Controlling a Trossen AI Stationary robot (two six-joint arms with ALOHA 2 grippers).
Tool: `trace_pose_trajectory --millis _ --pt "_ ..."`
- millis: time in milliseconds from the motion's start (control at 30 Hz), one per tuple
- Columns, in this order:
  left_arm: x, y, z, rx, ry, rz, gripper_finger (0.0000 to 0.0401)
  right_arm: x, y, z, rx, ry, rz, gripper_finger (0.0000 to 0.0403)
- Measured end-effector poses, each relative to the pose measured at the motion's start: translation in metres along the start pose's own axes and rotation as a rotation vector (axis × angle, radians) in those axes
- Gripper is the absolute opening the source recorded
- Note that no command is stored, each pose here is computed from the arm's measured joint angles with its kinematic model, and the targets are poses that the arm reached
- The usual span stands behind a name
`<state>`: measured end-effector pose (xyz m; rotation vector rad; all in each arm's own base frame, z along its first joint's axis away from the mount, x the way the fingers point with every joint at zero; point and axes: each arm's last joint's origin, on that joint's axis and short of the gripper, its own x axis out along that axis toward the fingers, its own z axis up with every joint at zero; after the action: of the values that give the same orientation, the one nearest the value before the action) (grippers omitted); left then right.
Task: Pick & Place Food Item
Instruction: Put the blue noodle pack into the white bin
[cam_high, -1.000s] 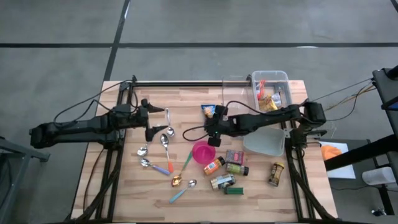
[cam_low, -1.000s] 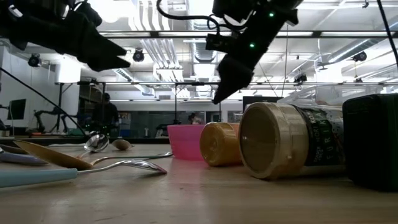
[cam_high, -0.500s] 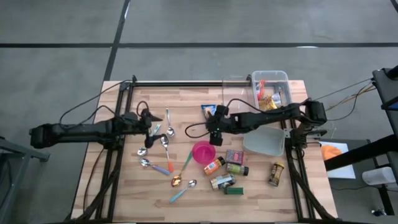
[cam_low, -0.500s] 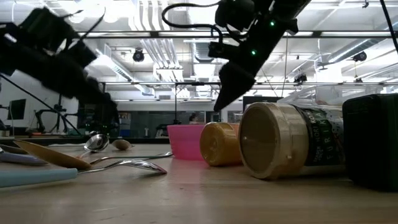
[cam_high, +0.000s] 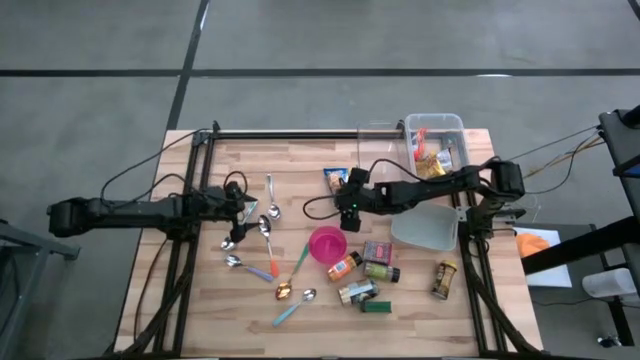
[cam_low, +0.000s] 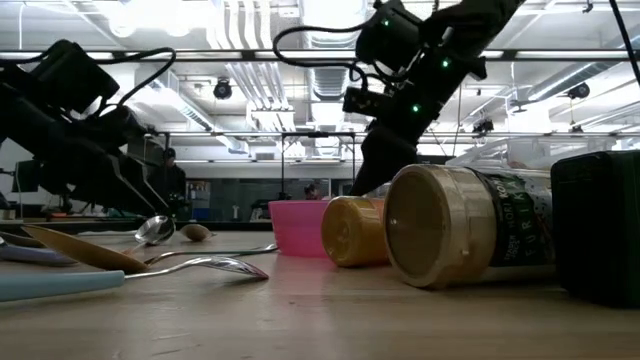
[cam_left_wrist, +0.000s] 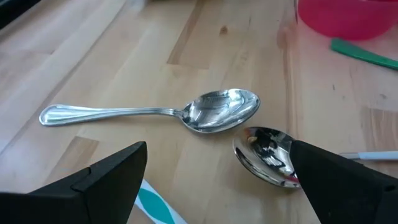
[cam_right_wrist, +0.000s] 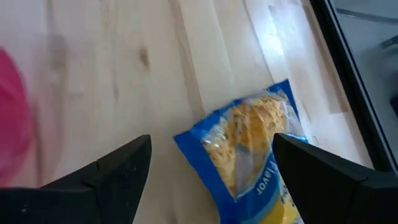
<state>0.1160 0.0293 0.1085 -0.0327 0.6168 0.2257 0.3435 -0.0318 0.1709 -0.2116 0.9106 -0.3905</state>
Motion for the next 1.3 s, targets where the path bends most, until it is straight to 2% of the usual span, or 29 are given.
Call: trace_pose_trajectory --millis 400,667,1133,1300 --pt "0.000 0.000 0.000 0.000 -0.002 0.000 0.0396 0.029 0.007 0.001 -0.158 0.045 -0.005 0.0333" --pt "0.000 0.000 0.000 0.000 -0.002 0.000 0.0396 0.034 -0.002 0.003 -0.123 0.057 -0.045 0.0333" --pt "0.000 0.000 0.000 0.000 -0.002 0.001 0.0396 0.035 -0.003 -0.005 -0.123 0.117 -0.033 0.0332" --pt "0.000 0.000 -0.001 0.000 -0.002 0.000 0.0396 0.035 -0.004 -0.005 -0.123 0.120 -0.039 0.0293"
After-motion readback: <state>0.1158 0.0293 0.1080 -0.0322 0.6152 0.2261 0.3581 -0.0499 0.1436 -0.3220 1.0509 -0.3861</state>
